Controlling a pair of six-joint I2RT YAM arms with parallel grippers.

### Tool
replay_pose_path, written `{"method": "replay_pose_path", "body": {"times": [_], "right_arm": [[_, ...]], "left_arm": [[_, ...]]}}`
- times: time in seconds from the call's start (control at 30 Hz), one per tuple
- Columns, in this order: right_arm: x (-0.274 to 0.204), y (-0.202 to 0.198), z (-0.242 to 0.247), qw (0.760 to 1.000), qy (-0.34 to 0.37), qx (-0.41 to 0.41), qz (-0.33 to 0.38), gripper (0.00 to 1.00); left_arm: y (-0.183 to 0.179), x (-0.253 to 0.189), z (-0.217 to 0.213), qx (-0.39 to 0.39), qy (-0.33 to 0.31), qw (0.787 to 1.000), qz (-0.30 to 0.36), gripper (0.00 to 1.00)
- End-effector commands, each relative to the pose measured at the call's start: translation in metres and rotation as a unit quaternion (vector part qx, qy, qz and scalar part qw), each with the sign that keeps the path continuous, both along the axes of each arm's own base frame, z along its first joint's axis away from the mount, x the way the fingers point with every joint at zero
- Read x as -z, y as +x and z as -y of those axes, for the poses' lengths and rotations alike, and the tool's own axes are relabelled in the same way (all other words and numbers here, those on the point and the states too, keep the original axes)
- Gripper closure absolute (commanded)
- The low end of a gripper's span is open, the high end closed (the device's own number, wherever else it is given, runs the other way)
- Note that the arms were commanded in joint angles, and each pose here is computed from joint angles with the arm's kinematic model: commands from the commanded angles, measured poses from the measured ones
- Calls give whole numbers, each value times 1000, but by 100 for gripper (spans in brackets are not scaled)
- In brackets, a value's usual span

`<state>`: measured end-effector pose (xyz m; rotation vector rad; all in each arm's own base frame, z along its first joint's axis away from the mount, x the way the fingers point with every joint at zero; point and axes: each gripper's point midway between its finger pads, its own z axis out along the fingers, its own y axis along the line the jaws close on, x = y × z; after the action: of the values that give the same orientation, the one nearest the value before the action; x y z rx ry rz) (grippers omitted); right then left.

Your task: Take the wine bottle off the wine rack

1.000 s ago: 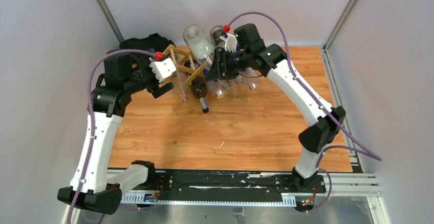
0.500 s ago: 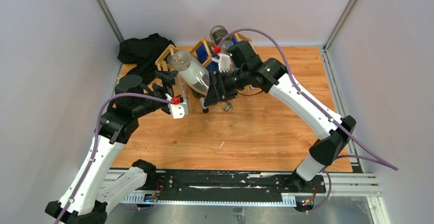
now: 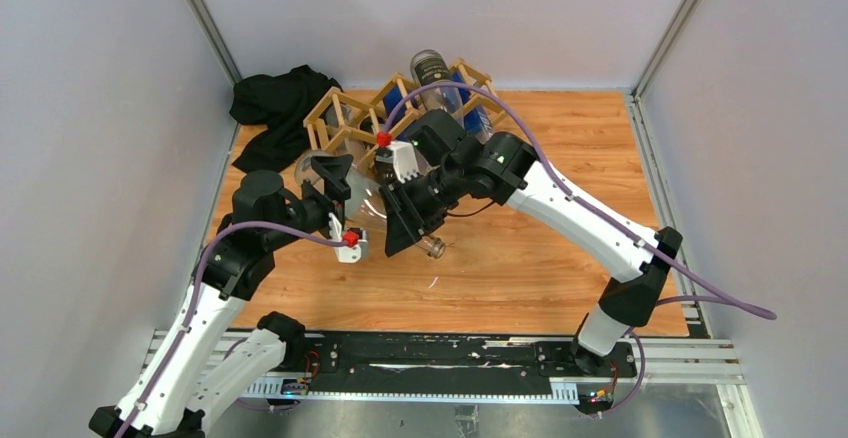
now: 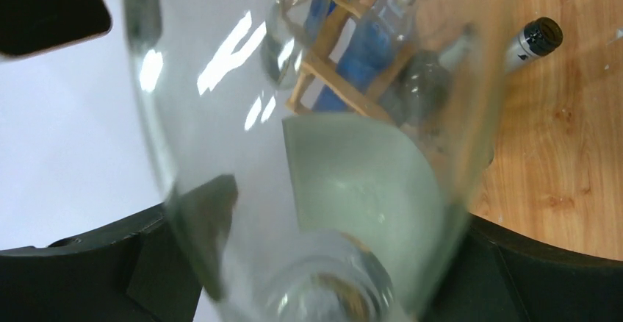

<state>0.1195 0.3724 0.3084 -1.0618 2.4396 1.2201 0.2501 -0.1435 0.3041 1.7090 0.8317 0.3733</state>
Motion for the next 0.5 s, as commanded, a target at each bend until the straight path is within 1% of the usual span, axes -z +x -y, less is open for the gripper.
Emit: {"method": "replay_pose_path", "body": {"times": [0.0,0.07,0.13,0.2,0.23,0.27,0.3,0.33,0.37,0.4,0.43,0.47], "right_arm": [[-52,-19,-21,987,101,-83,92,100],[-51,-22,-20,986,99,-90,96,100],[-51,-23,-18,986,96,-92,100,100],[-50,-16,-15,986,86,-79,115,100],[-49,-13,-13,987,81,-72,122,98],[-50,-9,-11,986,78,-63,130,87],[-50,-6,-9,986,76,-56,135,72],[-50,-1,-7,986,71,-43,144,55],[-51,4,-4,985,68,-33,154,39],[-53,7,-2,984,66,-24,163,27],[-53,12,2,983,63,-13,172,16],[-58,15,6,981,65,-2,182,10]], "left_arm": [[-1,-1,2,11,13,1000,17,3],[-1,-2,1,8,14,1000,19,12],[-1,-6,2,11,10,1000,21,26],[-2,-10,3,15,7,1000,25,47],[-3,-12,4,17,7,999,29,59],[-3,-14,4,17,6,999,32,72],[-3,-18,4,16,-1,999,35,85],[-3,-24,4,13,-15,999,38,96],[-3,-32,5,8,-37,998,43,100],[-2,-39,5,3,-58,997,49,100],[-2,-42,5,0,-74,996,53,100],[-2,-48,5,-3,-93,994,57,100]]}}
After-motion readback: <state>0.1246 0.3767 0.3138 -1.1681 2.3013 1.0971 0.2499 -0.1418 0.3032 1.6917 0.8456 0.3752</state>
